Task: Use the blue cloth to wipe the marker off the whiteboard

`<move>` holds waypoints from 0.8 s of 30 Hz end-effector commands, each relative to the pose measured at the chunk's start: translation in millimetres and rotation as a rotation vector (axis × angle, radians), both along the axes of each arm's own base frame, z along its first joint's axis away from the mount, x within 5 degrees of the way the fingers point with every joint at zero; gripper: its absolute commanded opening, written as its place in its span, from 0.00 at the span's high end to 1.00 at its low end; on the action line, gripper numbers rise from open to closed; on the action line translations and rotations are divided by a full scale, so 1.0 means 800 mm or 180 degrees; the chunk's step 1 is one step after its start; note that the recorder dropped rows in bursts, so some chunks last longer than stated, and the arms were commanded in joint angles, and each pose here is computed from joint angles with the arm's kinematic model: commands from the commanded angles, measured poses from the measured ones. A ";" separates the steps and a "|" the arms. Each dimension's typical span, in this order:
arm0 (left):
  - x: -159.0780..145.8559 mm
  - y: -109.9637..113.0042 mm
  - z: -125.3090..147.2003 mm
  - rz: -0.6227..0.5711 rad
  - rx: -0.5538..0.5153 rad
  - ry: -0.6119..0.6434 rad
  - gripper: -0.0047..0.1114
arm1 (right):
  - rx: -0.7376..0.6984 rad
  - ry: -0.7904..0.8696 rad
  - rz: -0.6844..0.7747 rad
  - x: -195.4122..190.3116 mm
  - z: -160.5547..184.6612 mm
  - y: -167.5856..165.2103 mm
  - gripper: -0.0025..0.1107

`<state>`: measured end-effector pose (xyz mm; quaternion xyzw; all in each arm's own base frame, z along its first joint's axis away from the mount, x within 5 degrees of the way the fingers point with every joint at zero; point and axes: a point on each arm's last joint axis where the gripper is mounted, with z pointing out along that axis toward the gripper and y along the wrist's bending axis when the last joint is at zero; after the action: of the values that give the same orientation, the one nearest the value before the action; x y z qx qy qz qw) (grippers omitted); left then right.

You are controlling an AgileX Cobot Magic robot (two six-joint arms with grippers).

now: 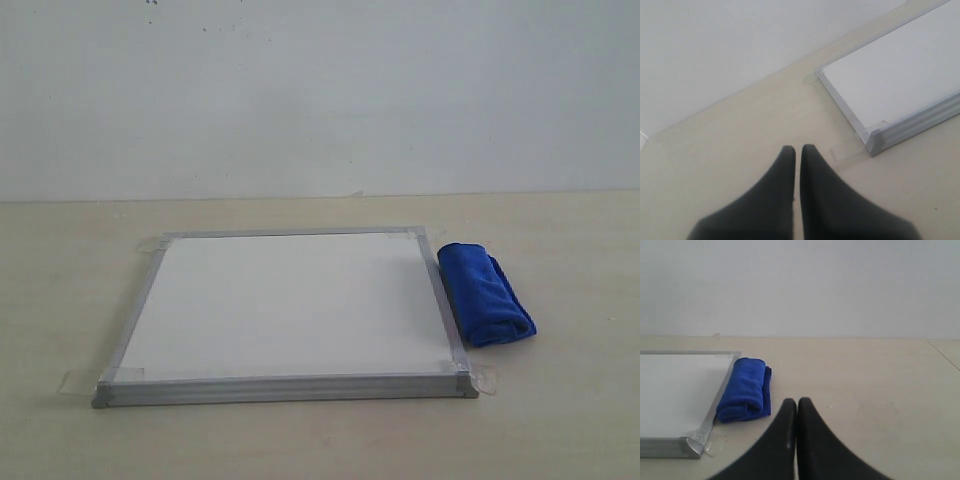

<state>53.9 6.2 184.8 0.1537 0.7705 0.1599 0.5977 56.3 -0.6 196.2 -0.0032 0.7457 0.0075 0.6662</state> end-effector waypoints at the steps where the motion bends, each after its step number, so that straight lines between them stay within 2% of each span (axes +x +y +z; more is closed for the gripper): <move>1: 0.000 0.000 -0.001 0.0000 0.0011 -0.0012 0.93 | 0.0029 0.0085 -0.0046 -0.001 -0.004 -0.001 0.98; 9: 0.000 0.000 -0.001 0.0000 0.0011 -0.0012 0.93 | 0.0110 0.0274 -0.0062 -0.002 -0.011 -0.001 0.98; 13: 0.000 0.000 -0.001 0.0000 0.0011 -0.0012 0.93 | -0.0063 0.0396 0.0064 -0.003 -0.015 0.002 0.98; 24: 0.000 0.000 -0.001 0.0000 0.0011 -0.0012 0.93 | 0.0088 0.0408 0.0110 -0.003 -0.016 0.005 0.98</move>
<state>53.9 6.2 184.8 0.1537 0.7705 0.1599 0.5977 54.0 3.2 183.0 -0.0104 0.7892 0.0279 0.6134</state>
